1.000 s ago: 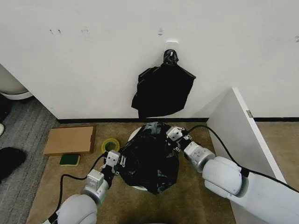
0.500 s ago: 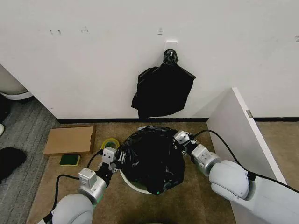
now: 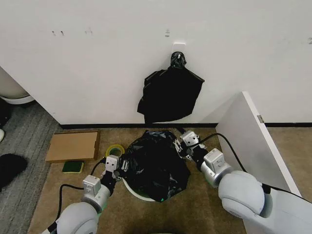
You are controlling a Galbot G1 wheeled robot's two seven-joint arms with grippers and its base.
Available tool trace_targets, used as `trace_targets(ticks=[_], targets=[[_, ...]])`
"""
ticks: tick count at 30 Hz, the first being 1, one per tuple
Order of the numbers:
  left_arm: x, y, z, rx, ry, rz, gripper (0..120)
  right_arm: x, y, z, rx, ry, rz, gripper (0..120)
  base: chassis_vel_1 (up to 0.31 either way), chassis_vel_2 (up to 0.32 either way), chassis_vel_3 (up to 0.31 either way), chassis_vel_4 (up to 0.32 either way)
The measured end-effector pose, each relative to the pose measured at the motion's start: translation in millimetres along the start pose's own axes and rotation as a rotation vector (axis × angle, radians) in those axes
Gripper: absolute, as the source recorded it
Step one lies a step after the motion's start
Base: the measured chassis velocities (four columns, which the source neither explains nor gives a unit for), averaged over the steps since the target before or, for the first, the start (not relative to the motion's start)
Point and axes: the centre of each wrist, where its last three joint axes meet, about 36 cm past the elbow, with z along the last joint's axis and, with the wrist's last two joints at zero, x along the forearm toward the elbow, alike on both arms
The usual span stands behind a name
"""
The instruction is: Place the garbage bag over the trash bin.
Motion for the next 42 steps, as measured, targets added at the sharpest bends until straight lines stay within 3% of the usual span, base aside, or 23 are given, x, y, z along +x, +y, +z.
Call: trace_targets(ticks=[5,8,12,15,16,20,23,34,42], targets=[[4.0,-2.0,-1.3,0.001,-0.001,0.011,5,-1.2,-6.7,3.5,-0.005,0.08,0.021,64,0.0,0.0,0.0,0.0],[4.3,-2.1,-1.9,0.001,-0.003,0.01,5,0.8,-6.6,-0.5,-0.044,0.101,0.003,70,0.0,0.0,0.0,0.0],[3.4,-0.7,1.8,0.021,0.008,-0.008,5,9.6,-11.5,-20.2,-0.192,0.107,-0.029,87,0.0,0.0,0.0,0.0],[4.0,2.0,6.2,0.056,0.026,-0.019,5,21.4,-28.2,-38.0,-0.381,0.154,-0.034,98,0.0,0.0,0.0,0.0],[4.0,2.0,6.2,0.056,0.026,-0.019,5,21.4,-28.2,-38.0,-0.381,0.154,-0.034,98,0.0,0.0,0.0,0.0],[3.1,8.5,6.8,0.101,0.025,-0.034,5,36.3,-48.8,-35.2,-0.604,0.252,-0.061,100,0.0,0.0,0.0,0.0],[2.2,10.9,5.0,0.134,0.021,-0.037,5,45.1,-52.8,-26.6,-0.701,0.284,-0.089,100,0.0,0.0,0.0,0.0],[0.3,10.7,-3.2,0.171,0.009,-0.021,5,50.4,-59.1,-6.6,-0.81,0.277,-0.144,98,0.0,0.0,0.0,0.0],[1.0,7.6,-7.8,0.184,-0.002,-0.006,5,45.4,-65.1,10.4,-0.884,0.265,-0.158,77,0.0,0.0,0.0,0.0]])
